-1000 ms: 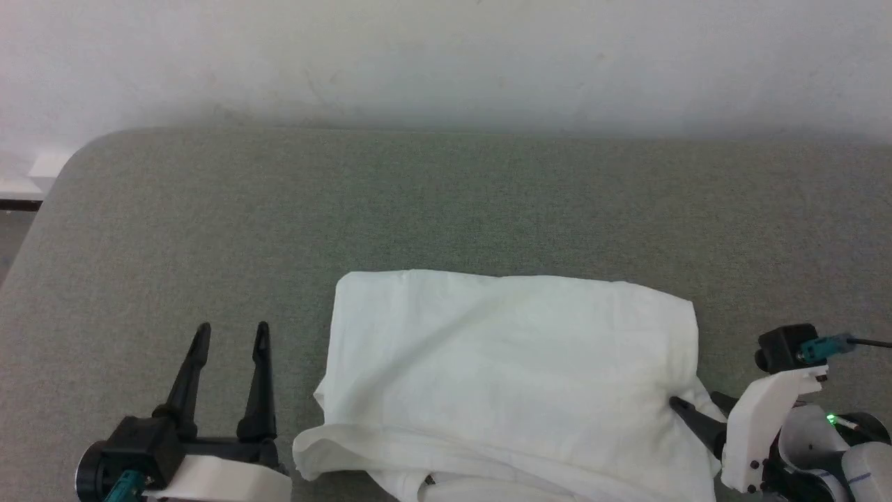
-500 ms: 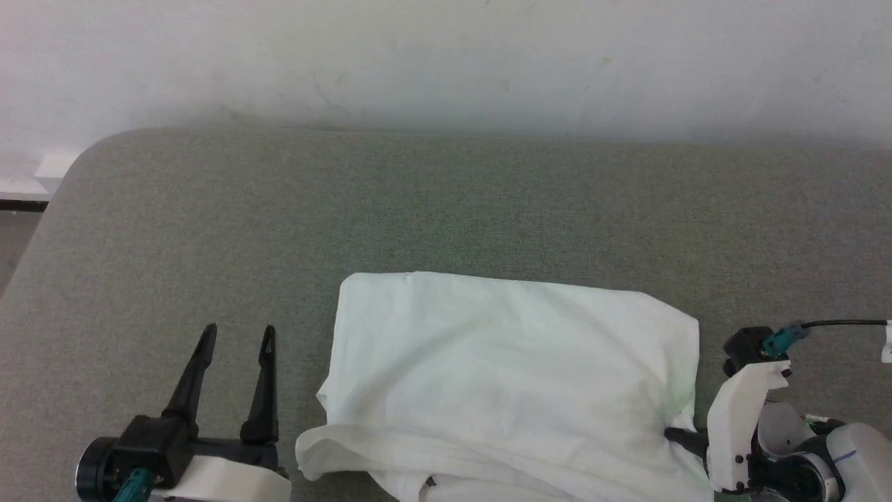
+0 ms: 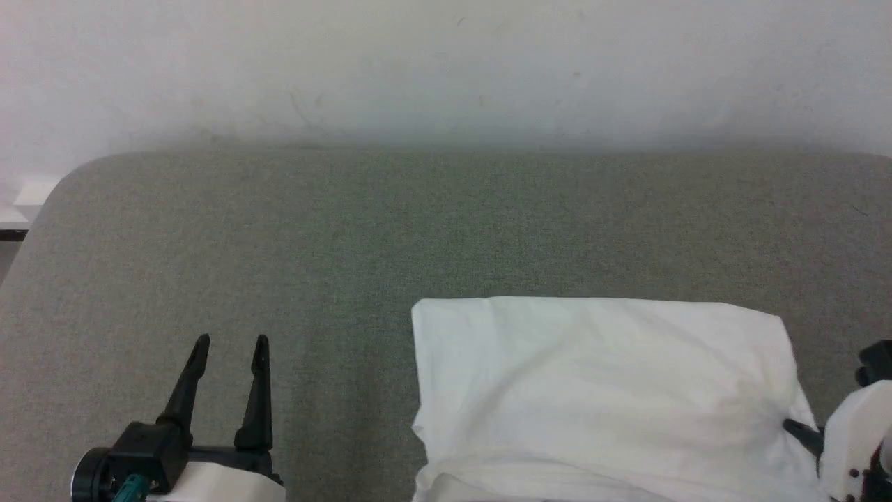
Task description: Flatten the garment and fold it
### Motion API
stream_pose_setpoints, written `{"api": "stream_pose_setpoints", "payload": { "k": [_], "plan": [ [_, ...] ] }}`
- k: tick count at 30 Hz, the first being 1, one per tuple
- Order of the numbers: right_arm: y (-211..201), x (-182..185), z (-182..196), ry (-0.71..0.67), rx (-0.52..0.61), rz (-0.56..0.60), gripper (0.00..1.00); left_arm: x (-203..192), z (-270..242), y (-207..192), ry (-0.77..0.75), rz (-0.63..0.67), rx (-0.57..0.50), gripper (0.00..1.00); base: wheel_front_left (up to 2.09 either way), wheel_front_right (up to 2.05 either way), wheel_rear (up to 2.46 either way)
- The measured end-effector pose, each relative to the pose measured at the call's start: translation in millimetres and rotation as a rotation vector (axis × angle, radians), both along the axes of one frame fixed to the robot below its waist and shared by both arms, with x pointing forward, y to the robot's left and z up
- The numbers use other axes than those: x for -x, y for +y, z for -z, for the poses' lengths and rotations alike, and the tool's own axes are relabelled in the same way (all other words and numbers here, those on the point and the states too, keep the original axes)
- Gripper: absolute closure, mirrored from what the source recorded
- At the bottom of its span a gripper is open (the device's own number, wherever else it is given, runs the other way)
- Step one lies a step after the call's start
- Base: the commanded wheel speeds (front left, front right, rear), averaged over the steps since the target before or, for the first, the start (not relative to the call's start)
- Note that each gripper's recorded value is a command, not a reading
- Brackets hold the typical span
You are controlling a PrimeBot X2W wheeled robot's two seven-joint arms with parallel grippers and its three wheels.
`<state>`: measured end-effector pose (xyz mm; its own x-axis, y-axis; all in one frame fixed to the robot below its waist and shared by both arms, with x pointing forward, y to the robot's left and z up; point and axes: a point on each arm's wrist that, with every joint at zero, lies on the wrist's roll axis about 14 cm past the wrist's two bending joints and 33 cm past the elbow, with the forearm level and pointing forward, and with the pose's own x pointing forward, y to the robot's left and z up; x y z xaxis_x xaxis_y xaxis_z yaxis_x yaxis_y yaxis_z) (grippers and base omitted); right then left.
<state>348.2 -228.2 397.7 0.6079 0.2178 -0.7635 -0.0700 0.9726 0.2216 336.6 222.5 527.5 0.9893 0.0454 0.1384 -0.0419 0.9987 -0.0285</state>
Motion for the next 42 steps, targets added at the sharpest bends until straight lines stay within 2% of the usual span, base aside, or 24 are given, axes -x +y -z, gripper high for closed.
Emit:
{"api": "stream_pose_setpoints", "payload": {
  "k": [4, 7, 11, 14, 20, 23, 28, 29, 30, 36, 42],
  "plan": [
    [-32, 7, -2, -0.005, 0.051, 0.068, 1.0, -1, 2, -2, 0.003, 0.007, 0.008, 0.0, 0.0, 0.0, 0.0],
    [-25, 6, -9, -0.02, 0.022, 0.066, 1.0, -1, 3, -4, 0.006, 0.011, 0.012, 0.0, 0.0, 0.0, 0.0],
    [29, 0, -28, -0.057, -0.154, -0.002, 1.0, 0, 2, -8, 0.002, 0.025, 0.018, 0.0, 0.0, 0.0, 0.0],
    [84, -3, -50, -0.086, -0.296, -0.105, 1.0, 1, 2, -9, 0.001, 0.028, 0.02, 0.0, 0.0, 0.0, 0.0],
    [178, -1, -75, -0.099, -0.503, -0.278, 1.0, 2, 5, -10, 0.011, 0.032, 0.026, 0.0, 0.0, 0.0, 0.0],
    [217, 5, -69, -0.061, -0.542, -0.344, 1.0, 2, 6, -10, 0.013, 0.035, 0.028, 0.0, 0.0, 0.0, 0.0],
    [259, 11, -56, -0.029, -0.594, -0.386, 0.98, 1, 4, -5, 0.006, 0.014, 0.032, 0.0, 0.0, 0.0, 0.0],
    [263, 10, -53, -0.031, -0.59, -0.39, 0.6, 1, 4, -4, 0.008, 0.009, 0.032, 0.0, 0.0, 0.0, 0.0],
    [267, 8, -51, -0.045, -0.583, -0.394, 0.0, 1, 5, -3, 0.011, 0.005, 0.032, 0.0, 0.0, 0.0, 0.0],
    [282, -7, -63, -0.193, -0.565, -0.426, 0.0, -1, 12, 0, 0.033, -0.009, 0.039, 0.0, 0.0, 0.0, 0.0],
    [252, -38, -110, -0.567, -0.477, -0.403, 0.0, -4, 14, -7, 0.037, 0.012, 0.036, 0.0, 0.0, 0.0, 0.0]
  ]
}}
